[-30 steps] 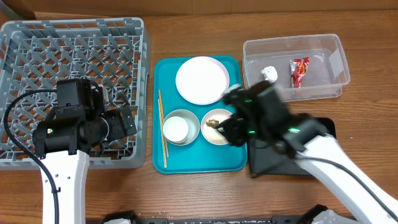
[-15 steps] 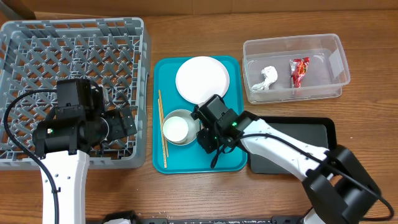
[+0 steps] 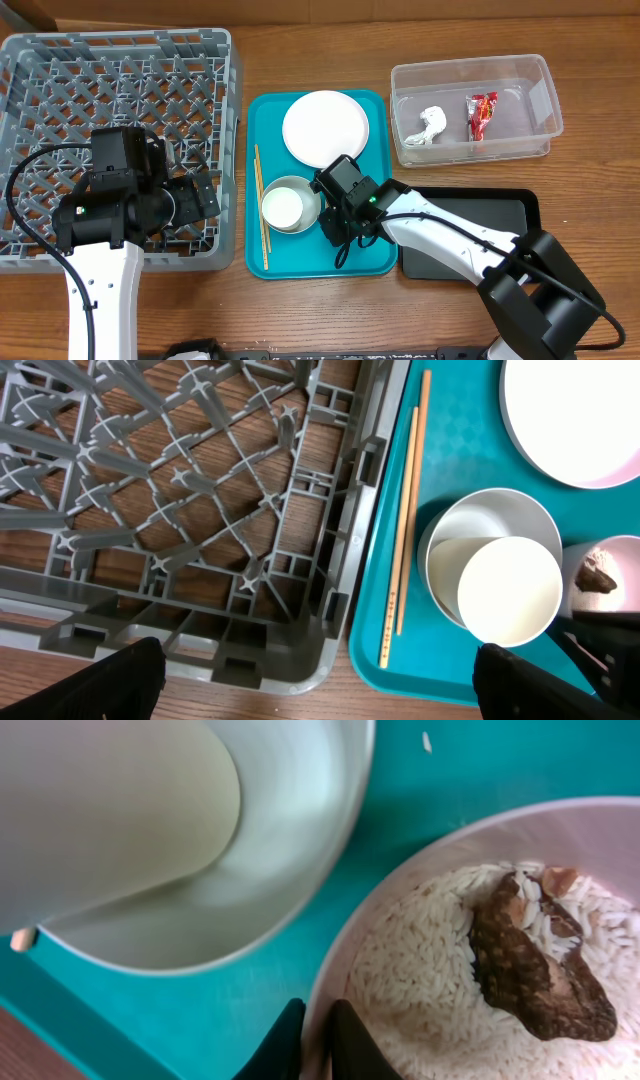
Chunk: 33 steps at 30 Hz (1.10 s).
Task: Sort waste into correct bins and load items into the dishwasher
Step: 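Grasp the small plate of rice with the right gripper, then tip the small plate over the black tray to dump the rice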
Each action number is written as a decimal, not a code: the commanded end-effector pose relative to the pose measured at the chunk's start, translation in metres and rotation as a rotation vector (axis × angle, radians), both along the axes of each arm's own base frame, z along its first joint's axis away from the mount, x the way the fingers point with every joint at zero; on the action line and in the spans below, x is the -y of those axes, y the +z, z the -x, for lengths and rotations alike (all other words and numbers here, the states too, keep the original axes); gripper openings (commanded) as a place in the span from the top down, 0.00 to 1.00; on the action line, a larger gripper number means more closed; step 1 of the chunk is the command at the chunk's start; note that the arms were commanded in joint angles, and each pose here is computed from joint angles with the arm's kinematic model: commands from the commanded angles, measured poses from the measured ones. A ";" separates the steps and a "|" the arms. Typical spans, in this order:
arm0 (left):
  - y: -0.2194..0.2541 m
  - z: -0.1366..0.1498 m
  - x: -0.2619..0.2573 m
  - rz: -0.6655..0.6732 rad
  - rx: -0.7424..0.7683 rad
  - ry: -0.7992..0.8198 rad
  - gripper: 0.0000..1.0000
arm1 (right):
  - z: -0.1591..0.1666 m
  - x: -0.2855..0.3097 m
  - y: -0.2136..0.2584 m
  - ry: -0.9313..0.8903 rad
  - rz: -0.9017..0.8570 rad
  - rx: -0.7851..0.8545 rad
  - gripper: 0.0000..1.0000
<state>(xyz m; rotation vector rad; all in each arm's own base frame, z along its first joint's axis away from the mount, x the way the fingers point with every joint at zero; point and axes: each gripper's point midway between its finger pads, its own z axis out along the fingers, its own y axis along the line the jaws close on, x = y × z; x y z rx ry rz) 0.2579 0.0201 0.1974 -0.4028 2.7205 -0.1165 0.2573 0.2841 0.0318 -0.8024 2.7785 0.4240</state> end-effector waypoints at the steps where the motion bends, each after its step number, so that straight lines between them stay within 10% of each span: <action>1: 0.006 -0.004 -0.002 -0.003 0.021 0.012 0.00 | -0.010 0.001 0.031 -0.043 -0.001 0.030 0.96; 11: 0.006 -0.004 -0.002 -0.003 0.021 0.012 0.00 | -0.053 0.067 0.165 -0.438 -0.219 0.146 0.96; 33: 0.007 -0.004 -0.003 -0.003 0.021 0.012 0.00 | -0.016 0.146 0.096 -0.567 -0.622 -0.342 0.96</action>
